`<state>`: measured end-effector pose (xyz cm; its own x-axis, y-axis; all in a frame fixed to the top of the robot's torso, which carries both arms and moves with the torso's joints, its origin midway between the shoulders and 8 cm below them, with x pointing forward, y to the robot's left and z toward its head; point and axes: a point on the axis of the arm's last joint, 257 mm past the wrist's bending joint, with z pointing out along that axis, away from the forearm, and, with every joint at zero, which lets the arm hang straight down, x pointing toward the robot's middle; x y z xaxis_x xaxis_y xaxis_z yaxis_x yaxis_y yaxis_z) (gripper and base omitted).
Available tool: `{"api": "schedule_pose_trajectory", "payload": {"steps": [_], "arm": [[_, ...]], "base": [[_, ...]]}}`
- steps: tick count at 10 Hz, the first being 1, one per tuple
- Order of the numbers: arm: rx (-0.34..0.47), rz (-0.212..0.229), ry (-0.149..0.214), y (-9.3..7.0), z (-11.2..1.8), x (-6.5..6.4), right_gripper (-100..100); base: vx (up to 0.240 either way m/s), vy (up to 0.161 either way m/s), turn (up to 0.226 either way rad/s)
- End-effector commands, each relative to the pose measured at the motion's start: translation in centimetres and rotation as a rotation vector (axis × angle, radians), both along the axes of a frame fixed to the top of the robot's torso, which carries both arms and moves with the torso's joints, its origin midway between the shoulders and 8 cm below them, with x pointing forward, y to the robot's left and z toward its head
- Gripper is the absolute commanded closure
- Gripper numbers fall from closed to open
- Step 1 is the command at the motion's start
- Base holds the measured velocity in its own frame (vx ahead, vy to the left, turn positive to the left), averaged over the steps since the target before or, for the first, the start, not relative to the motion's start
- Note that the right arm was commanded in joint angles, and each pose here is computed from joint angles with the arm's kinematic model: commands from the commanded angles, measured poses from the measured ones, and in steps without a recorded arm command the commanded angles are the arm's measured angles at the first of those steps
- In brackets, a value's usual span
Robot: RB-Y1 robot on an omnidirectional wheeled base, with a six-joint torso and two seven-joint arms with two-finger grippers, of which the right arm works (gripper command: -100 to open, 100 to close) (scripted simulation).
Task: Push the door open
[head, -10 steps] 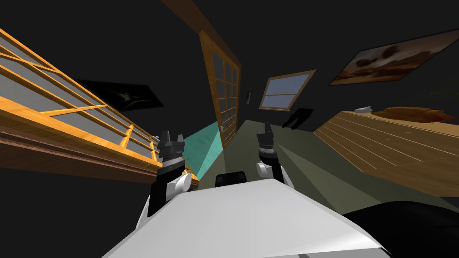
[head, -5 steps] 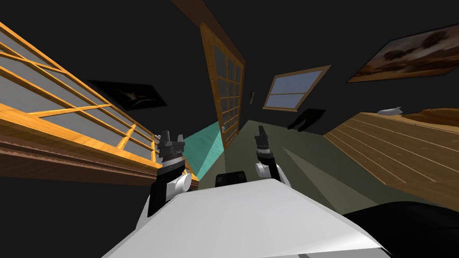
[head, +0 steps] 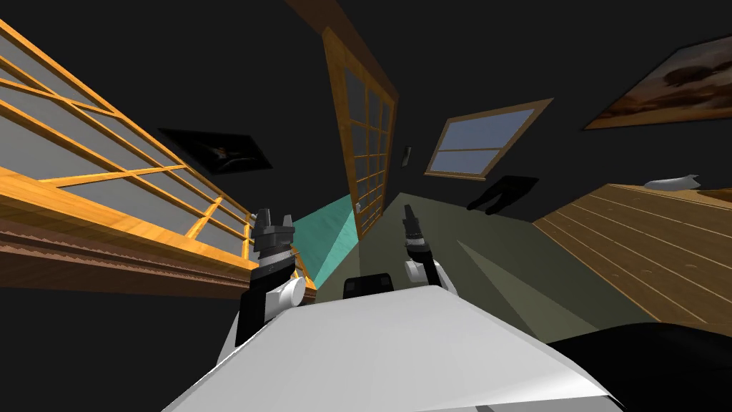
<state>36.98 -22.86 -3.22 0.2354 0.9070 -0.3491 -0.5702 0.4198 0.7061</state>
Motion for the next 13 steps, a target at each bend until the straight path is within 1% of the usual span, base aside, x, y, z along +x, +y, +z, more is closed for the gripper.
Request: {"api": "schedule_pose_trajectory", "payload": {"steps": [1, 5, 13], "arm": [[-0.037, -0.016, 0.021, 0.2, -1.3, 0.3, -100], [-0.128, -0.052, 0.072, 0.7, -4.4, 1.4, -100], [-0.336, -0.123, 0.176, 1.9, -11.5, 3.1, -100]], "base": [[0.087, -0.043, 0.092], [0.091, -0.042, 0.121], [0.088, -0.055, 0.129]]}}
